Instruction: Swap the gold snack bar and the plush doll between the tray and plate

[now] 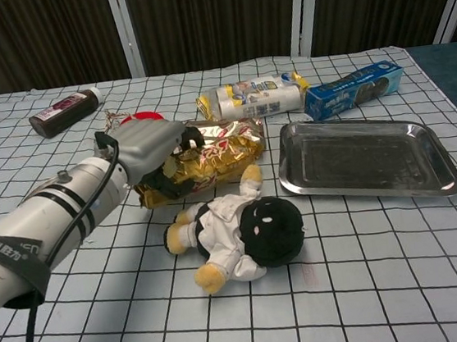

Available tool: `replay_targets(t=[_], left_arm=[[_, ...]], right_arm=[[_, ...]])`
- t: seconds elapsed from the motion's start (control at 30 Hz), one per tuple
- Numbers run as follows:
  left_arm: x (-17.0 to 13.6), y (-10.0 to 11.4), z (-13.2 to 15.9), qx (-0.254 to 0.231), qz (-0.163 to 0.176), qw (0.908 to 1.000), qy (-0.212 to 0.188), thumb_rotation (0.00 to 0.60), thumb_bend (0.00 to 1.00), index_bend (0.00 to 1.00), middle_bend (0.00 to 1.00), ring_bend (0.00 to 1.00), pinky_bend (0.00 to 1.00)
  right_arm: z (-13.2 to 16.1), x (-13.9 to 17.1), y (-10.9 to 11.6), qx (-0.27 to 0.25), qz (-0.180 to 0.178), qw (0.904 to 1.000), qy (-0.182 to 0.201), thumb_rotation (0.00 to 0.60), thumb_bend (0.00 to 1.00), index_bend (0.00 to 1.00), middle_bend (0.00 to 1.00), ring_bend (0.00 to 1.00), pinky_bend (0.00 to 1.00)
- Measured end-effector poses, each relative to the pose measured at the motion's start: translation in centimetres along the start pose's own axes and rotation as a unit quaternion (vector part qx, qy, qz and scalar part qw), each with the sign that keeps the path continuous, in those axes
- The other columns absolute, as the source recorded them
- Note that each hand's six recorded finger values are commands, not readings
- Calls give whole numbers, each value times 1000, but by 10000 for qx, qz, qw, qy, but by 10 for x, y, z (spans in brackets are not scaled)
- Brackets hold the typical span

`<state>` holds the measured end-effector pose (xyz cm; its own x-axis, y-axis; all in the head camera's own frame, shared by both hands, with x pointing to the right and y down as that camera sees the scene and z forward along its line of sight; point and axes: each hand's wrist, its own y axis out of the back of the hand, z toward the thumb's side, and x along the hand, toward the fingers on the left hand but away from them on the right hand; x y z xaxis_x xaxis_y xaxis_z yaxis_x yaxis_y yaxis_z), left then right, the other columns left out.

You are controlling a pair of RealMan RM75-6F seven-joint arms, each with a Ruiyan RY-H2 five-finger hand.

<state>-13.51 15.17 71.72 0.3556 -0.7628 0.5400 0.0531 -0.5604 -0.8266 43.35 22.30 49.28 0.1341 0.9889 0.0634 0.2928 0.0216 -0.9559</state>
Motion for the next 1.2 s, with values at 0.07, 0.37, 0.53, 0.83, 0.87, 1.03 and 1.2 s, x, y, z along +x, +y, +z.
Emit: replay_targets(t=[0.07,0.37,0.53,0.83,0.87,1.03,1.2], left_arm=[[-2,7,-7,16,62,10000,35,600,451,550,693,760,786],[-18,39,-54,98,215,9993,301,600,452,560,696,762,786],[-36,48,-81,199,187,9986,446,600,451,560,697,762,786],[-71,44,-114,296,-12,9971,696,600,451,561,699,762,787],[-73,43,-116,301,-29,9970,719,600,451,561,699,762,787],[-85,26,-143,230,-268,9938,1051,600,451,560,694,755,786],[-87,9,-157,237,-360,9919,1192,600,452,542,656,705,765]], right_arm=[[0,0,-1,15,-1,10000,-4,600,62,11,0,0,134],[-1,-2,-4,84,28,9999,-58,600,62,10,0,0,134],[-1,-2,-6,114,57,9999,-71,600,62,10,0,0,134],[-2,-3,-5,93,29,9999,-87,600,62,10,0,0,134],[-2,-3,-4,88,25,9999,-88,600,62,11,0,0,134],[-2,-3,-5,98,20,9999,-101,600,62,10,0,0,134],[-2,-4,-8,105,75,9999,-115,600,62,10,0,0,134]])
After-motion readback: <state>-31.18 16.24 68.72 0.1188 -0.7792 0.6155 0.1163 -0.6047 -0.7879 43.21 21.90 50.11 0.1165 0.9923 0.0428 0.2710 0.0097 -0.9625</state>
